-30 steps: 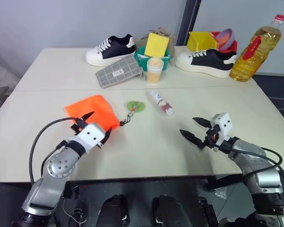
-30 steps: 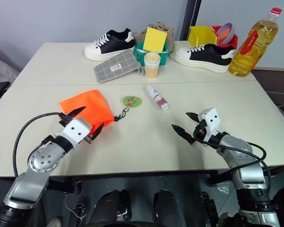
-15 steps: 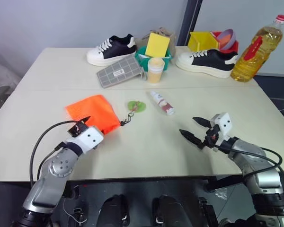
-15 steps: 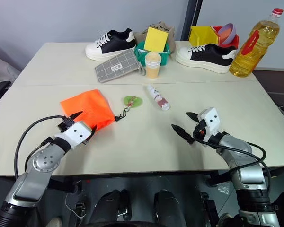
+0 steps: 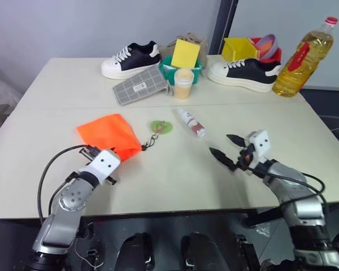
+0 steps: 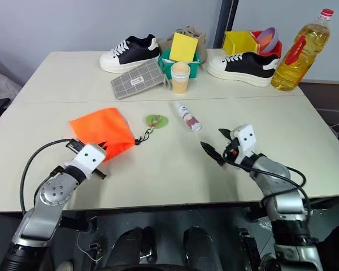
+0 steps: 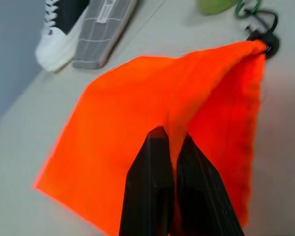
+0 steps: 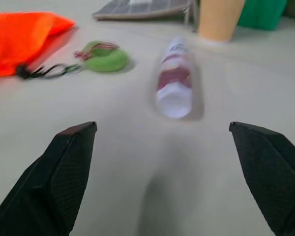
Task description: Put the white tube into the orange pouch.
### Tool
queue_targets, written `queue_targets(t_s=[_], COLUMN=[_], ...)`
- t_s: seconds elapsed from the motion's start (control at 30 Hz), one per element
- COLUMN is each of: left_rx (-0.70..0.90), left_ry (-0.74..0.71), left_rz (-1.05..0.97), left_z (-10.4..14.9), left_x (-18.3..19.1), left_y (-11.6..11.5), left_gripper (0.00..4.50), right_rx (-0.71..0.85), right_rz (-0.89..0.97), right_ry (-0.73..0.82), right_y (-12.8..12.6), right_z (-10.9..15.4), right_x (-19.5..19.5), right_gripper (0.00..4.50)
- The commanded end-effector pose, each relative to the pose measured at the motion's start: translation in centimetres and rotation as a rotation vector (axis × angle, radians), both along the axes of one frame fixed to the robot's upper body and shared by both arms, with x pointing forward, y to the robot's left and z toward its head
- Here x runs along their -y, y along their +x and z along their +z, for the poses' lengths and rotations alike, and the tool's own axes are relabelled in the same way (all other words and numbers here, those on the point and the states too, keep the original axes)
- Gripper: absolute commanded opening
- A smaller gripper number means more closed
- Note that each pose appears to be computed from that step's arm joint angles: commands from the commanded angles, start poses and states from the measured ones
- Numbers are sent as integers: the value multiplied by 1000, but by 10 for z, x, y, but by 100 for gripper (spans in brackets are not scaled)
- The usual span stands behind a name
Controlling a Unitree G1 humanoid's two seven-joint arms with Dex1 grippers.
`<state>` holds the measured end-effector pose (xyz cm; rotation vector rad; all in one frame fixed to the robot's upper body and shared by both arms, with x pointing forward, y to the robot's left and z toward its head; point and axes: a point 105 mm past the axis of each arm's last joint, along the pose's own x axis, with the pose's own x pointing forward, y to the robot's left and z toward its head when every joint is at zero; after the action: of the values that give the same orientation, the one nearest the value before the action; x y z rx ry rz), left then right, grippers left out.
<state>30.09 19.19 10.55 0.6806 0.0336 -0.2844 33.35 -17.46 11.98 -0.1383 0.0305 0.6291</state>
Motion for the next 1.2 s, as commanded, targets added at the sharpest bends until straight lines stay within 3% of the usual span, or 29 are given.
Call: queue_targets(t_s=[0.03,0.37,0.67,0.9,1.07,1.2], left_rx=[59,58,50,39,45,36], left_ry=[-75,-164,-177,-199,-248,-303], left_rz=[5,17,10,3,-18,-46], left_z=[21,28,28,26,32,37], left_x=[-2,-2,1,5,11,18], left_y=[0,0,-1,-2,0,1], left_gripper=[7,7,7,0,0,0], right_rx=[39,-9,-26,14,94,119], right_rz=[-57,-151,-164,-132,-34,111], right_ry=[-45,27,95,104,41,16], right_y=[21,69,84,81,61,27], right_z=[2,-11,-19,-13,0,13], right_x=[-10,-34,-40,-42,-46,-51], right_gripper=[450,450,450,121,112,112])
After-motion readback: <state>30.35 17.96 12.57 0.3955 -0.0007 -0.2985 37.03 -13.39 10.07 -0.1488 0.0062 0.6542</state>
